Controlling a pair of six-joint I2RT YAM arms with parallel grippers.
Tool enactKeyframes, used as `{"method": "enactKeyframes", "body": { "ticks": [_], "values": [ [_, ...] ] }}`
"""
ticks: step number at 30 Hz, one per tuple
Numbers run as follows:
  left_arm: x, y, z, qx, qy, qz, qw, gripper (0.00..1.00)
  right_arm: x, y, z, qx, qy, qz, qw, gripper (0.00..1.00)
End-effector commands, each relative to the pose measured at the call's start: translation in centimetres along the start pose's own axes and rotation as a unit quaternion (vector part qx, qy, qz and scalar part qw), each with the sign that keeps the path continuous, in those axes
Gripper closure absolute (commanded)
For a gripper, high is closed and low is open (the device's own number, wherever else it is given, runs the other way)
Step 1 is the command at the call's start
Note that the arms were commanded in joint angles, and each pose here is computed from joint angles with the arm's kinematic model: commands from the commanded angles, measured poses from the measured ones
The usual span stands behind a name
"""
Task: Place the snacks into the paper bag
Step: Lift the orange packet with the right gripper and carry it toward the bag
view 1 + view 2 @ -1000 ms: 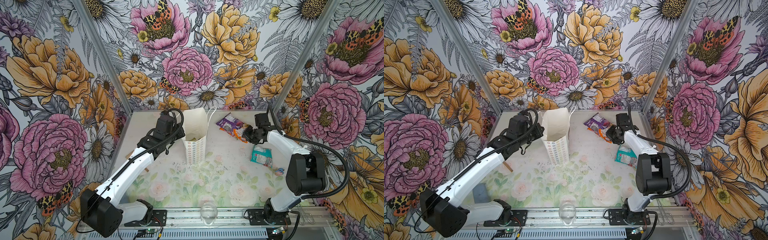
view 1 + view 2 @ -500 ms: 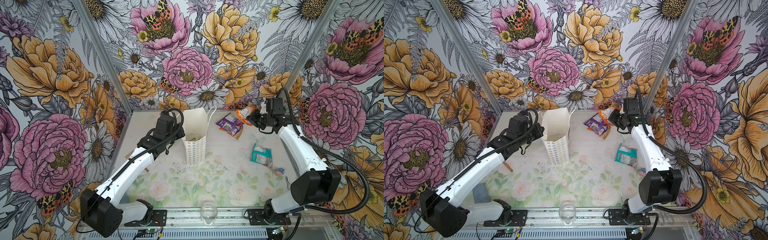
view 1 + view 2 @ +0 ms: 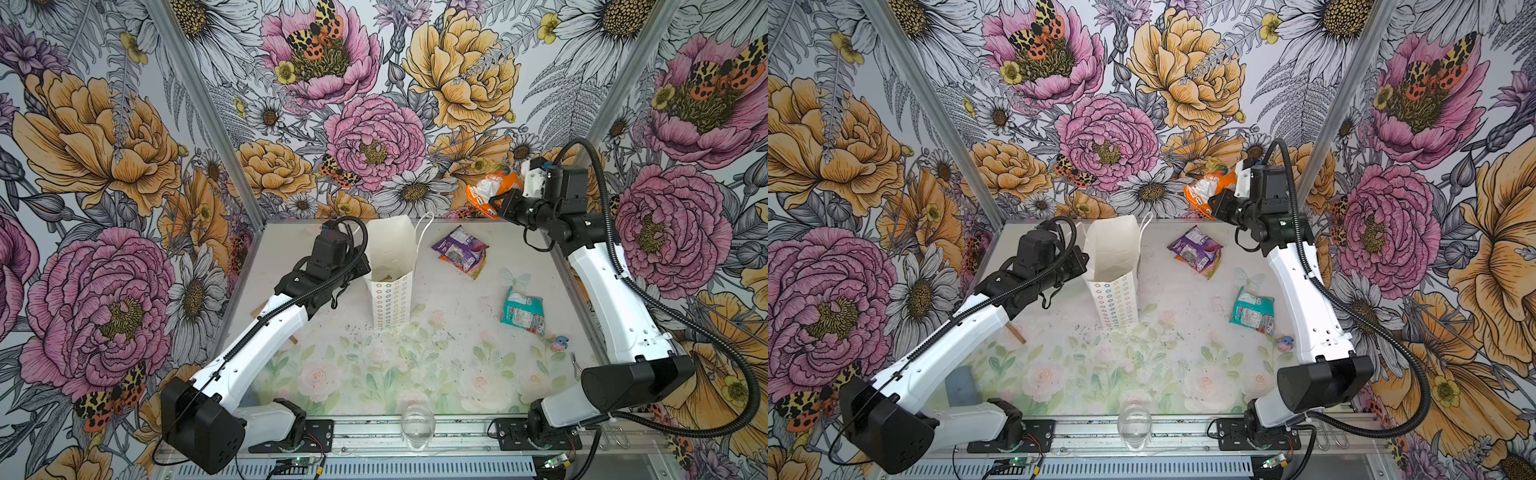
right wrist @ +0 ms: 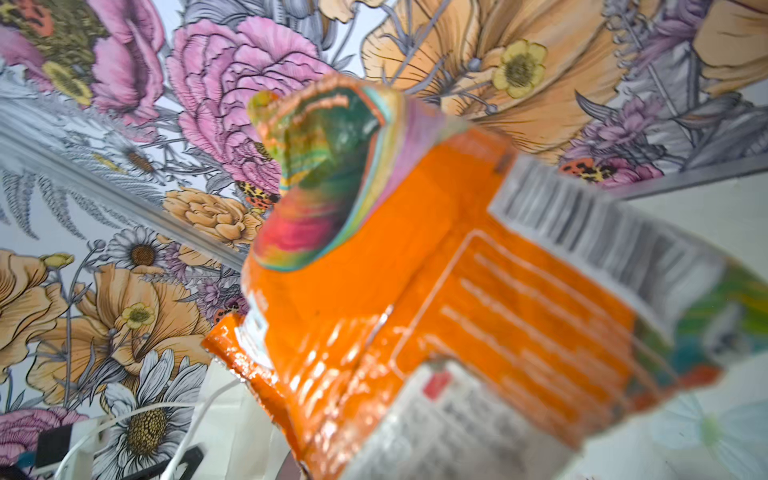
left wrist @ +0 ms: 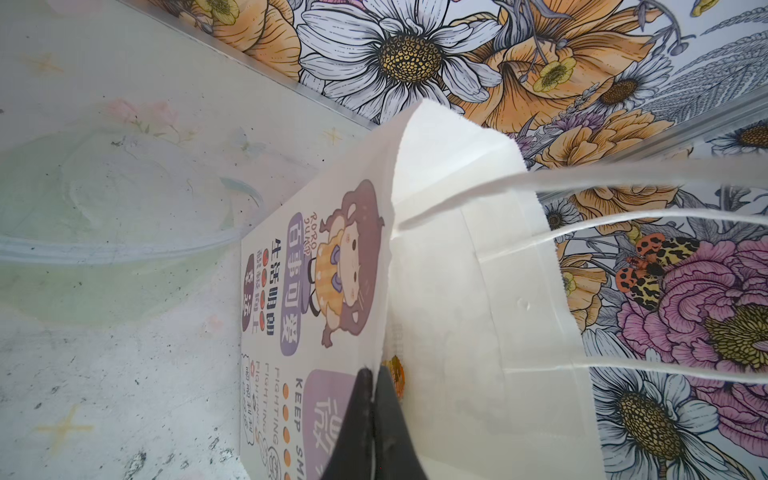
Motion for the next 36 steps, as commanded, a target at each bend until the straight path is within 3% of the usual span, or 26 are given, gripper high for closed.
{"method": "enactKeyframes", "body": {
  "ticks": [1,14,30,36],
  "values": [
    [-0.8,-1.7,-1.9,0.004,0.034,-0.025,0.999,1.00,-1.0,-1.1,4.0,-0.091,-0.048,-0.026,0.994,1.00],
    [-0.8,-1.7,-2.0,0.007,0.036,-0.025,0.999,1.00,-0.5,1.2,11.8,-0.261,-0.092,-0.046,0.960,1.00],
    [-0.4,-1.3,-1.7,0.007,0.032,-0.020,0.999,1.00,2.0,5.1,16.4,-0.326,-0.120,-0.028,0.937,1.00],
    [-0.5,-1.3,-1.7,0.007,0.032,-0.021,0.999,1.00,3.7,6.6,17.5,-0.325,-0.116,-0.018,0.938,1.00]
  ]
}}
Point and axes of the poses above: each gripper's point midway between its finger pads, its own x axis out along the fingers, its own z axis along the line the jaws close on, y = z × x, the point moved 3 cm from there along -x, back along the fingers, and after that the axes turned 10 degrees about x, right-handed, at the moved point
